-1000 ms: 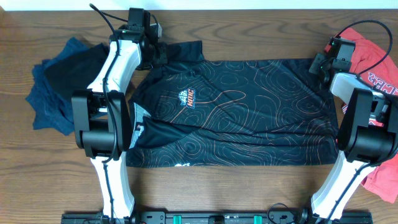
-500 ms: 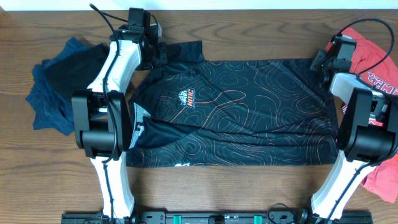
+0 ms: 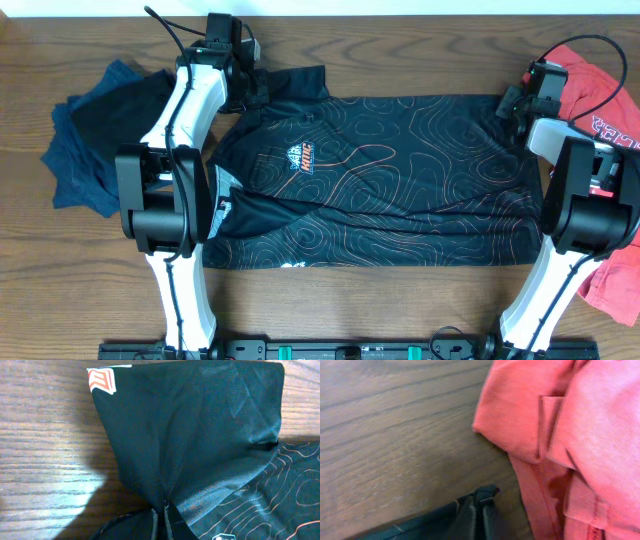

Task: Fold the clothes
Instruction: 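Hold the far corners and pull the jersey taut with both grippers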

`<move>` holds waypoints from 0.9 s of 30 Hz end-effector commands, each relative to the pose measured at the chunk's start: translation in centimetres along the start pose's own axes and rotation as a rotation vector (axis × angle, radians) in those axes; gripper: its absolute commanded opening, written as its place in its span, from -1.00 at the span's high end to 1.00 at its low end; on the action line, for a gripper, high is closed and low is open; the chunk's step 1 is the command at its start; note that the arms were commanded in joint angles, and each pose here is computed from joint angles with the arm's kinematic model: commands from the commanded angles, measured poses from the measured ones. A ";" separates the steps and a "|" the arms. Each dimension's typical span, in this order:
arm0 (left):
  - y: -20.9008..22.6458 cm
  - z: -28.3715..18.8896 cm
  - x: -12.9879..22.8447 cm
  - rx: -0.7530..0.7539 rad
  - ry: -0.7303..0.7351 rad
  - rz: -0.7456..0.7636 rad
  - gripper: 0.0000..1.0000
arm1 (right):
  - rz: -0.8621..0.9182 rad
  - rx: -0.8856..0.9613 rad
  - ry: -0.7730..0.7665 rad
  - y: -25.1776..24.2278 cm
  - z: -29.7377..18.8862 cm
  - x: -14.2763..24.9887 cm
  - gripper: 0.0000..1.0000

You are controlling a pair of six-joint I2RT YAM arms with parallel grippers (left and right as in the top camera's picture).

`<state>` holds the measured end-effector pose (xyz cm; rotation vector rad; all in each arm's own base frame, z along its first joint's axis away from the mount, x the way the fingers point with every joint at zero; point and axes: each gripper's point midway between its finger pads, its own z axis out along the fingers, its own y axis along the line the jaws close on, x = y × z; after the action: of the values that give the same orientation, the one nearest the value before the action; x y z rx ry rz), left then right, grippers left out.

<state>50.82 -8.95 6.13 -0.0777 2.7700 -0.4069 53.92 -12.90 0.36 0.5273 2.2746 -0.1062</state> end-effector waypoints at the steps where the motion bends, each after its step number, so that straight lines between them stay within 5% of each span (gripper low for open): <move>1: -0.5 -0.7 -0.5 0.013 -0.014 0.000 0.88 | 0.007 0.021 0.024 -0.8 0.6 0.7 0.98; 15: -1.0 -2.6 -0.7 0.016 -0.029 0.003 0.88 | 0.028 0.067 0.029 -2.5 -5.3 -3.1 0.98; 27: -1.7 -9.1 3.4 -0.007 0.080 -0.027 0.88 | -0.004 0.114 0.274 -3.6 -14.1 -0.1 0.98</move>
<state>45.25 -8.45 10.75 -0.1037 2.8903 -0.4029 44.10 -12.59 8.54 0.6148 2.5389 -0.1534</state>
